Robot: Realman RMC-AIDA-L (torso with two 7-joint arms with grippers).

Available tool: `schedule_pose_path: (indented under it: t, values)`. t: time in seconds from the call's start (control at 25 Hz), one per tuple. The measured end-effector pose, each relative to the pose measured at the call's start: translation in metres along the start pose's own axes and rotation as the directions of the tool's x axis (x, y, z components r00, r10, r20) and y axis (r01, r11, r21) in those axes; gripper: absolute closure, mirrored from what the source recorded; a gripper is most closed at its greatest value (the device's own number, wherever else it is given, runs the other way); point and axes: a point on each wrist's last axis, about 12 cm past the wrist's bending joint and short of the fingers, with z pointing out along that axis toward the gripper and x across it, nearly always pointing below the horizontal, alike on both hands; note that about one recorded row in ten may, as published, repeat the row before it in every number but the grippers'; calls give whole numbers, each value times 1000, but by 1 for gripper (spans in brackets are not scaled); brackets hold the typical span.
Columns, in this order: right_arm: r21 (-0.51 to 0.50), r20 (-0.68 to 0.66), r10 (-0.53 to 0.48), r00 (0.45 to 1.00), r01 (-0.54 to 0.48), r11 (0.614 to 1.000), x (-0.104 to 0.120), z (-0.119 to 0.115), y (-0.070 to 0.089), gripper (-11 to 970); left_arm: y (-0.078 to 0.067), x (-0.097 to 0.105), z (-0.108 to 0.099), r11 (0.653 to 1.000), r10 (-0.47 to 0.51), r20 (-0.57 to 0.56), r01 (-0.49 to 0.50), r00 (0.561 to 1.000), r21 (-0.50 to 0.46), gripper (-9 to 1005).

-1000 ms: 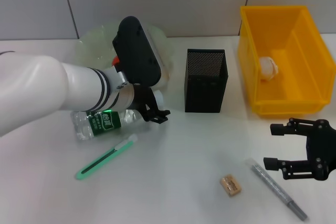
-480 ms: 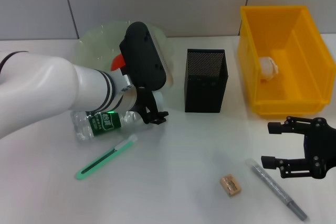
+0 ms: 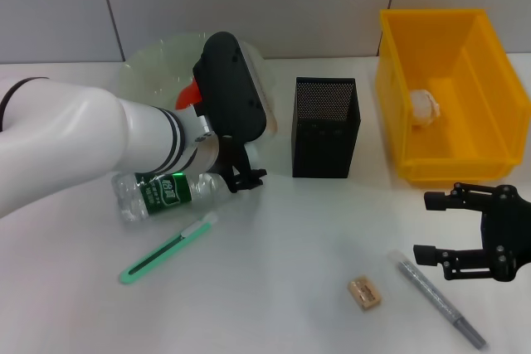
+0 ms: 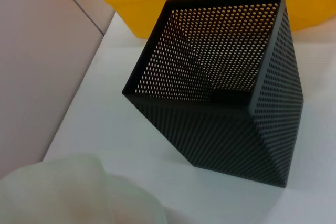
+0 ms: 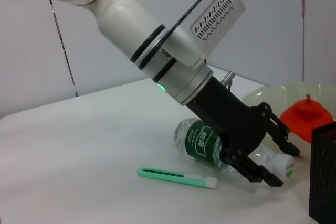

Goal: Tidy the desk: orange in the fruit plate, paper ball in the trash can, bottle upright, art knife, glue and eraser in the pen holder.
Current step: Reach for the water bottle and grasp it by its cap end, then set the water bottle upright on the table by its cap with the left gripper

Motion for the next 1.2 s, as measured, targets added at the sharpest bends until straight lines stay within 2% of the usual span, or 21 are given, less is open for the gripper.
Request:
schedule_pose_path:
  t: [0.12, 0.52, 0.68, 0.72, 0.8, 0.84, 0.92, 1.0, 1.12, 1.2]
  values:
    - [0, 2, 0, 1000, 0, 1000, 0, 0, 0, 137, 1, 1, 0, 1000, 16, -11, -17, 1000, -10, 309]
    - [0, 5, 3, 1000, -3, 1000, 0, 0, 0, 137, -3, 2, -4, 1000, 19, 5, -18, 1000, -19, 573]
    - [1, 7, 3, 1000, -3, 1000, 0, 0, 0, 136, -3, 1, -9, 999, 12, 27, -11, 1000, -30, 573]
    - [1, 7, 3, 1000, -3, 1000, 0, 0, 0, 136, -3, 0, -19, 999, -3, 56, 5, 998, -42, 573]
    - [0, 8, 3, 1000, -3, 1000, 0, 0, 0, 136, -3, 0, -19, 999, -3, 56, 5, 998, -42, 573]
    - [0, 8, 3, 1000, -3, 1000, 0, 0, 0, 136, -4, 5, -34, 998, -35, 85, 39, 996, -52, 573]
    - [0, 8, 3, 1000, -3, 1000, 0, 0, 0, 137, -3, 11, -49, 994, -70, 106, 78, 992, -71, 574]
    - [0, 8, 3, 1000, -3, 1000, 0, 0, 0, 136, -3, 11, -49, 994, -70, 106, 78, 992, -71, 574]
    - [-1, 9, -1, 1000, 1, 1000, -1, 1, 0, 136, 4, 30, -84, 974, -153, 153, 175, 976, -144, 574]
    - [-1, 9, -2, 1000, 2, 1000, -2, 1, -1, 136, 4, 30, -84, 974, -153, 153, 175, 976, -144, 574]
